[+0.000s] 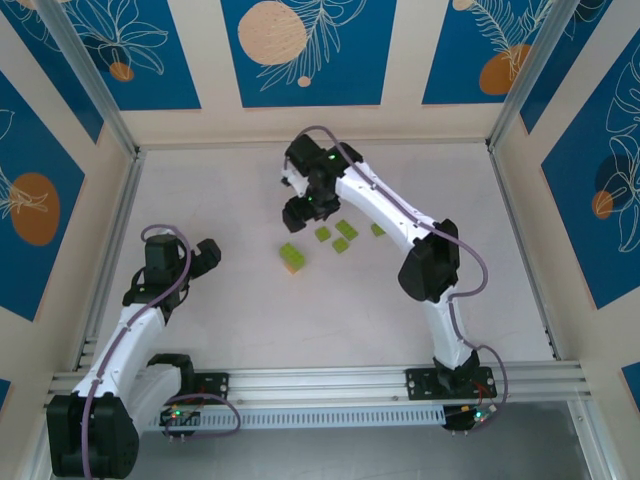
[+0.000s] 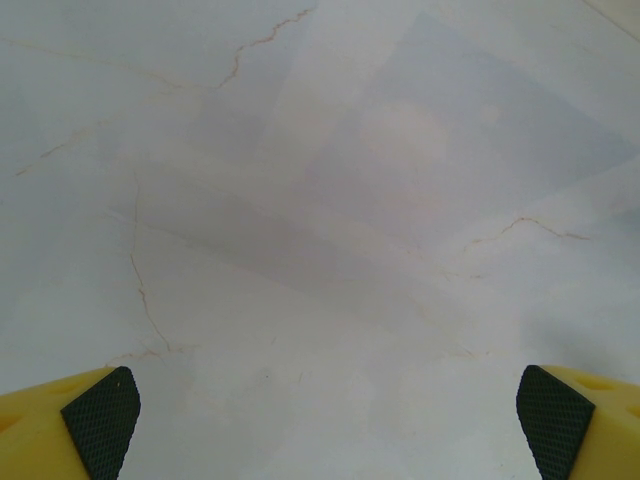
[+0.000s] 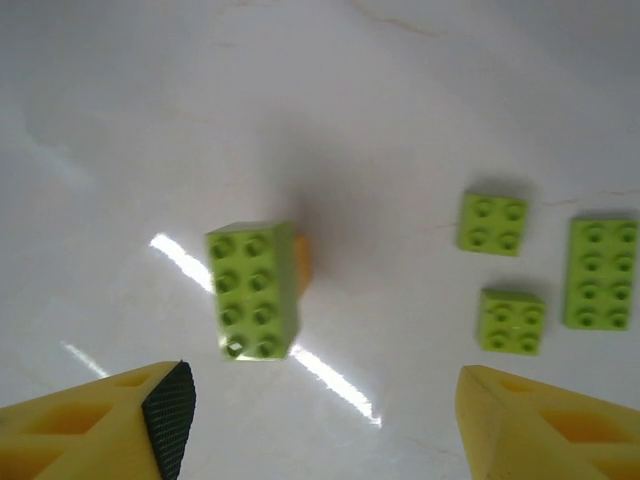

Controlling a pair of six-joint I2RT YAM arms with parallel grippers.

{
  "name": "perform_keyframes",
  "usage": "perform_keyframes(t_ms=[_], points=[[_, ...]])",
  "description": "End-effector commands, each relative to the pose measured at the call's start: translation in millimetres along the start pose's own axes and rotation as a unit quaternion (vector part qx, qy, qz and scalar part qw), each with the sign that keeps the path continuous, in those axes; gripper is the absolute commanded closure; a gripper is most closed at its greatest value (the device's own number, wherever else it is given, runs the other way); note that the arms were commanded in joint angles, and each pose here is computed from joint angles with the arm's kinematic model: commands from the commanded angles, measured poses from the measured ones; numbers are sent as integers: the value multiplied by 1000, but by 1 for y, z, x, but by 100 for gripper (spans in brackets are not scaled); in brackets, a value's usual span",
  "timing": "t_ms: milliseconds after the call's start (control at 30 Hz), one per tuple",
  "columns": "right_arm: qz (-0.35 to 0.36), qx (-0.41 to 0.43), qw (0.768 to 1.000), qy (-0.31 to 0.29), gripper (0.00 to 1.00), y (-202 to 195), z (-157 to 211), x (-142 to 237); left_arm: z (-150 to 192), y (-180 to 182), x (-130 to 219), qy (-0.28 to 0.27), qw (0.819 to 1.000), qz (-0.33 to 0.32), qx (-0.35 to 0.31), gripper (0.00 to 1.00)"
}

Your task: Assemble a carrot with lego

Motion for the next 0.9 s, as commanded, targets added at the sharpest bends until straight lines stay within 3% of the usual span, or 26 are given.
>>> perform_keyframes(t_ms=[0,200,533,767,867], points=[[14,-18,999,47,31,-29,6,-45,0,-2,1,1,1000,8,-7,1],[7,-40,997,66,33,-57,2,-90,0,-2,1,0,1000,8,-7,1],[-10,-50,994,92,39,-66,8,-134,-1,-2,-1,2,1000,6,-8,1],[-13,-49,993,102,57,-66,12,-144,0,-1,-3,4,1000,3,-8,1],[-12,-49,993,105,59,-66,13,-143,0,-1,-3,5,1000,4,-8,1]])
Point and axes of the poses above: each hand's point on the last joint's axis, 136 mm out from that joint toward the fingers, its own x axis back along the fingers, its own y axis along the line the jaws close on, z = x × y, the point moved 7 cm from there along x, back along the fingers, and after that the axes turned 10 degrees about x, right-handed, at the moved point
